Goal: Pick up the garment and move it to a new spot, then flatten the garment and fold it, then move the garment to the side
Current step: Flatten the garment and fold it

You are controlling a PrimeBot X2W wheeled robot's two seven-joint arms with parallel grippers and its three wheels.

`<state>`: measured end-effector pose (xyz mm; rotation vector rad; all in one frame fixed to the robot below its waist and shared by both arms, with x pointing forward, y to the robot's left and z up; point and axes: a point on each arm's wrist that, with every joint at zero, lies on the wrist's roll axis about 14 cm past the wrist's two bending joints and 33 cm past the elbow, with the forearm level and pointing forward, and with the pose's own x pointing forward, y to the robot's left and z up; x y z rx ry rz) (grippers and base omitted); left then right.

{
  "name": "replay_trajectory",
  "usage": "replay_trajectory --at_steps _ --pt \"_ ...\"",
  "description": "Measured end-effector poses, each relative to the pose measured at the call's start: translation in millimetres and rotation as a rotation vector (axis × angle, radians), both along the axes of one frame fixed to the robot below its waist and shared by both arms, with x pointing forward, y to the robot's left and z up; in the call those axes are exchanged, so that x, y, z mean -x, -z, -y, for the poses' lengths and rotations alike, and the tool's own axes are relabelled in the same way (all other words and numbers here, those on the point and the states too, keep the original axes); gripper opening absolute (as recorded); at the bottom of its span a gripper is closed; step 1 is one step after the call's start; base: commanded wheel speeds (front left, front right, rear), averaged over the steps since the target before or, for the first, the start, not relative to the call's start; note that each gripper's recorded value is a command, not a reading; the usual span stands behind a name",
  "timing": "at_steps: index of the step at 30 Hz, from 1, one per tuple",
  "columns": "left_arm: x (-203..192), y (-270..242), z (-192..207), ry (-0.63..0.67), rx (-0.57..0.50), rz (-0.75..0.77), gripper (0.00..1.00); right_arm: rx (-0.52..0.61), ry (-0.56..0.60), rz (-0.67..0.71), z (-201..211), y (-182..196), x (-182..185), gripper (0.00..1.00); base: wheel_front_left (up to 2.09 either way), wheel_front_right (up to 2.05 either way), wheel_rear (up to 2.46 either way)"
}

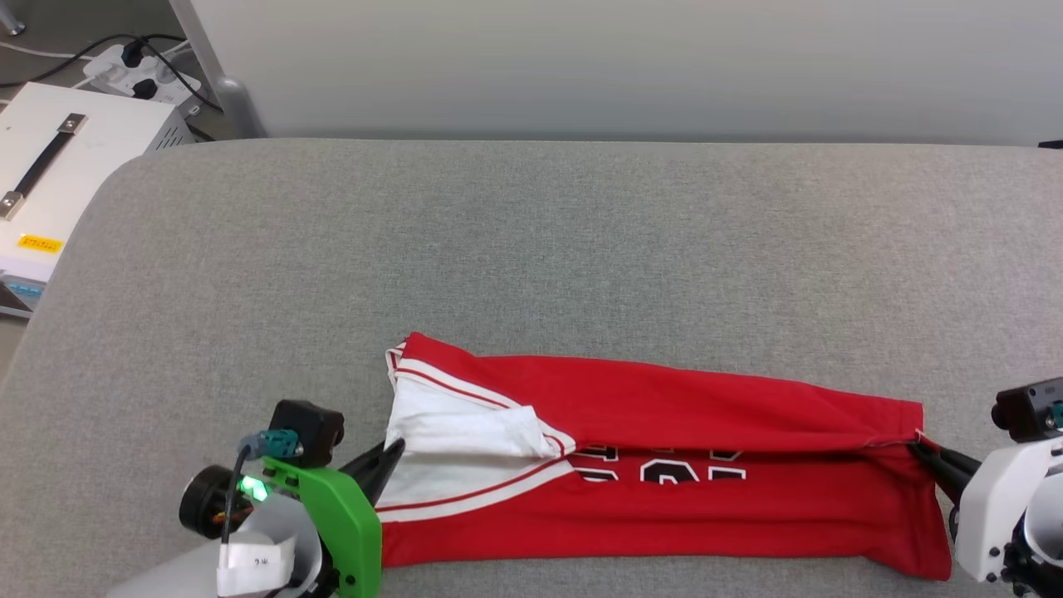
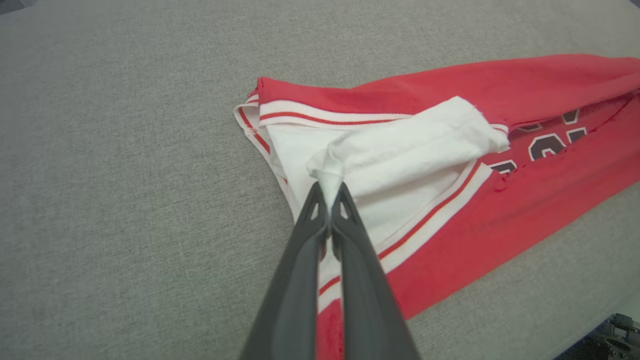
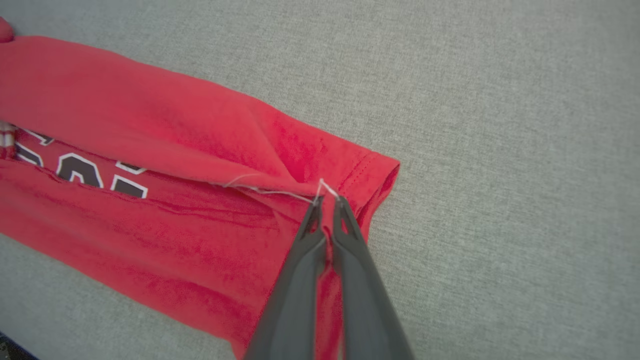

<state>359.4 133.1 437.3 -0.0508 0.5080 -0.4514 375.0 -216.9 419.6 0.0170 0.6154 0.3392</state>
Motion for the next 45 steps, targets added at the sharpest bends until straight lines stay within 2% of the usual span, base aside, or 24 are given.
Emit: replay_trajectory --at_steps 11,12,13,16,21,25,28,35,45 --pt "25.4 37.6 -3.8 -0.035 -0.011 -0.114 0.0 -0.011 0.042 -0.125 -1.5 36.3 37.5 0.0 0.0 0.0 0.0" --pt "25.7 39.6 -3.9 -0.036 -0.015 -0.118 0.18 -0.022 0.052 -0.124 -2.7 36.6 37.1 0.47 0.0 0.0 0.0" --pt "24.9 40.4 -4.2 -0.04 -0.016 -0.114 1.0 -0.035 0.06 -0.121 -4.4 36.1 35.9 1.0 0.0 0.0 0.0" --pt "18.6 36.2 -3.3 -0.062 0.001 -0.075 1.0 -0.039 0.066 -0.091 -5.1 29.5 30.6 1.0 0.0 0.0 0.0" --pt "6.5 21.3 -10.5 -0.117 -0.008 0.021 1.0 -0.069 0.072 0.013 -5.5 -2.1 16.9 1.0 0.0 0.0 0.0" --pt "-2.3 2.5 -20.7 -0.193 -0.004 0.104 1.0 -0.077 0.106 0.116 9.4 -35.7 4.2 1.0 0.0 0.0 0.0" --pt "-10.6 -19.3 -29.0 -0.241 -0.02 0.206 1.0 -0.067 0.129 0.134 21.6 -47.8 -0.5 1.0 0.0 0.0 0.0" --pt "-11.1 -53.7 -53.2 -0.375 -0.066 0.397 1.0 -0.132 0.183 -0.038 35.6 -34.9 5.2 1.0 0.0 0.0 0.0" --pt "-8.9 -75.2 -79.8 -0.519 -0.106 0.538 1.0 -0.142 0.184 -0.341 29.8 22.1 23.7 1.0 0.0 0.0 0.0"
